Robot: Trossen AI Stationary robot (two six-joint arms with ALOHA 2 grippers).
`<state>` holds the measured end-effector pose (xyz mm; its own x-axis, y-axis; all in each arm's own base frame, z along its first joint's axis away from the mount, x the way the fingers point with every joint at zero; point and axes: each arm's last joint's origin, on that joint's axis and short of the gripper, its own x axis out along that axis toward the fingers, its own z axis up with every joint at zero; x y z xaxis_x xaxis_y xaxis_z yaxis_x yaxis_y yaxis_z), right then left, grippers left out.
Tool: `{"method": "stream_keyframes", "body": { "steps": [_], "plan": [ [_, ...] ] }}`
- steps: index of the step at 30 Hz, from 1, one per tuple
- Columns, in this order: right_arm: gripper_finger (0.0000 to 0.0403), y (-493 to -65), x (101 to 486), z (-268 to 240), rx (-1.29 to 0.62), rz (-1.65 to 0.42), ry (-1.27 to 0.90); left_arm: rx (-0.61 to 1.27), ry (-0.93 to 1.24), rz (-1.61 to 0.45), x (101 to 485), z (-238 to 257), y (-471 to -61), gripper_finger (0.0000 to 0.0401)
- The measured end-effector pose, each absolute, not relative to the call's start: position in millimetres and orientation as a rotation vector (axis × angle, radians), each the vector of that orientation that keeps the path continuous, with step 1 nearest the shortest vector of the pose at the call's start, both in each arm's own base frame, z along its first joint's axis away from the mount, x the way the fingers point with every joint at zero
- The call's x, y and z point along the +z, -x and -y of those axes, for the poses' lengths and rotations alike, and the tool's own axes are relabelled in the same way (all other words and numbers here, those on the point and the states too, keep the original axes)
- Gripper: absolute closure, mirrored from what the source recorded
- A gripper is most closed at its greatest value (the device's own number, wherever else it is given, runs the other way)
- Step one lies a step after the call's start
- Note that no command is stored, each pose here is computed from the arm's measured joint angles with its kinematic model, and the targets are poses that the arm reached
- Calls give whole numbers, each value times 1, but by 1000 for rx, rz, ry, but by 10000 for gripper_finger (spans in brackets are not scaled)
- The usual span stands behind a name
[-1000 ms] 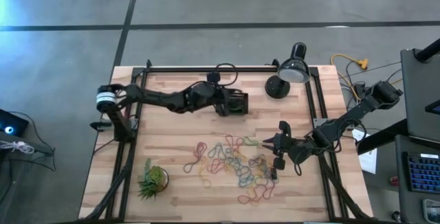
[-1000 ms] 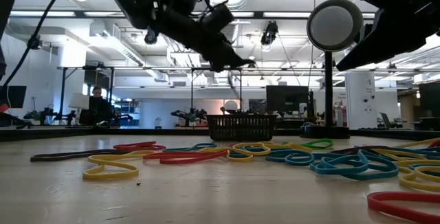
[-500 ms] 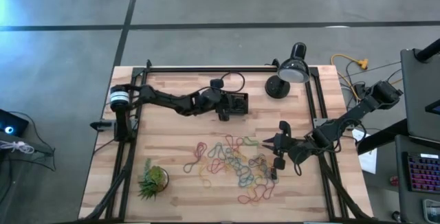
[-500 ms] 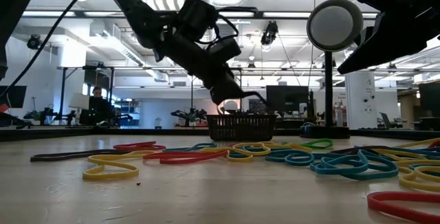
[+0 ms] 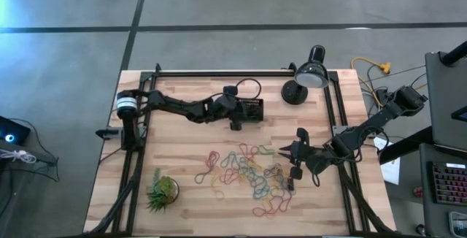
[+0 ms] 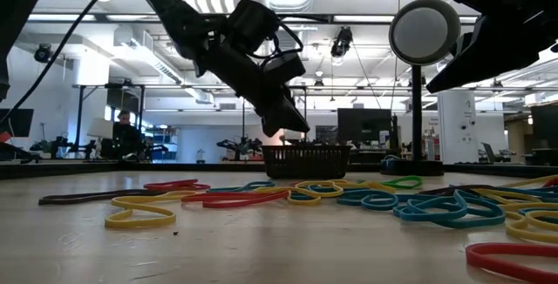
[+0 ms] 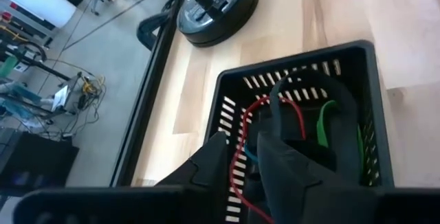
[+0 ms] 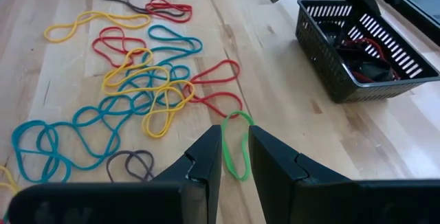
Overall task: Pick and place rubber bands into bin
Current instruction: Put the green rubber band into the basket
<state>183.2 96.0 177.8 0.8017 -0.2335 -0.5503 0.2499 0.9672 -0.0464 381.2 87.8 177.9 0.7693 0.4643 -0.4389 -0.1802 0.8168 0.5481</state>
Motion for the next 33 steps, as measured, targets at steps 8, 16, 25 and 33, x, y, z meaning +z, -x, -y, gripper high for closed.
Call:
{"method": "stream_keyframes", "body": {
  "steps": [8,16,25,33],
  "plan": [
    [335,-183,178,-96,-257,-582,-40,358,-533,-598,207,-52,-372,328],
    [335,-195,161,-100,-255,-607,16,259,-423,-626,237,12,-335,328],
    [335,-234,119,-101,-225,-707,165,113,-346,-600,231,68,-294,328],
    [309,-260,110,-90,-305,-747,169,68,-313,-632,215,84,-274,328]
  ]
}}
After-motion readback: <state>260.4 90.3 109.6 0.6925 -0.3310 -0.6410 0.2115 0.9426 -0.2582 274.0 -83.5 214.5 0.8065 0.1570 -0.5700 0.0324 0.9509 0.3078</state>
